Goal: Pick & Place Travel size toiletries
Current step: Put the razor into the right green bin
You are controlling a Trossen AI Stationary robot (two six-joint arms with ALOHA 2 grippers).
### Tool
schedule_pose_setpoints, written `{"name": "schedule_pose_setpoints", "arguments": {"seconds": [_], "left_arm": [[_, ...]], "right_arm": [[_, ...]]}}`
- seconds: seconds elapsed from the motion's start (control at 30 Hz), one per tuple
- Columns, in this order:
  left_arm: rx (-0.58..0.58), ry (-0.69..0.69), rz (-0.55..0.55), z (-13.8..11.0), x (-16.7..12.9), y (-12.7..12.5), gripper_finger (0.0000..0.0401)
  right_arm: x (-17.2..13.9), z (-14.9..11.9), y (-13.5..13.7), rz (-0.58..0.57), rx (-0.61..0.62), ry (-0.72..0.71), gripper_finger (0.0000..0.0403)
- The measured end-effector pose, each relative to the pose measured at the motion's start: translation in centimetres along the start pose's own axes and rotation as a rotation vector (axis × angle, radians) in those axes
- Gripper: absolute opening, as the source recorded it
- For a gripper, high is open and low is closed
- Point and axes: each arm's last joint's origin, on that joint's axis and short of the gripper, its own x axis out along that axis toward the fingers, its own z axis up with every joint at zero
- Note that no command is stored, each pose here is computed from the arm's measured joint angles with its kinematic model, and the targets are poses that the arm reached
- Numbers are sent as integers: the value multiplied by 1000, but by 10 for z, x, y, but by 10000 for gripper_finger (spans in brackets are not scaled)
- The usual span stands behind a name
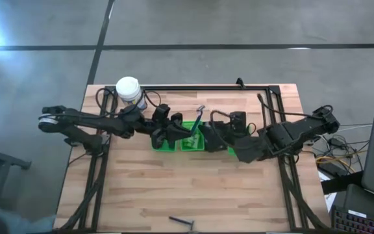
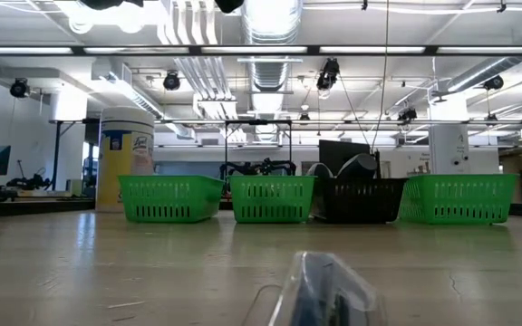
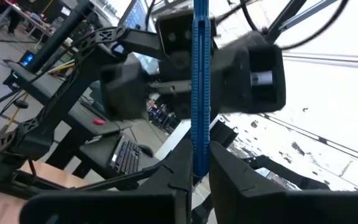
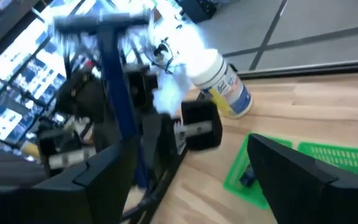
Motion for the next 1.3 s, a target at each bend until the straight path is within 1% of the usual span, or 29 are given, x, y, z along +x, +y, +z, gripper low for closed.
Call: {"name": "schedule_pose_setpoints", "arguments": {"seconds": [0.13,0.3,0.47,0.53,0.6,0.7,1.1,1.3], "left_arm": [[-13,-18,27,6,-2,6,32],[-68,0,74,9,-5,16,32],[-100,29,50,6,-3,16,32],[-104,36,42,5,-2,15,32],[-104,34,38,5,-2,14,32],[-104,34,39,5,-2,14,32],[-106,38,38,4,-2,13,32],[-107,57,37,0,-1,11,32]], "right_arm": [[-9,-7,0,9,9,30,292],[-11,-8,5,41,26,34,311],[4,4,2,19,6,-4,328],[9,8,1,14,-2,-1,328],[14,11,2,33,-2,22,323],[16,13,5,66,-7,44,307],[17,14,5,71,-13,51,200],[18,15,4,70,-13,47,162]]}}
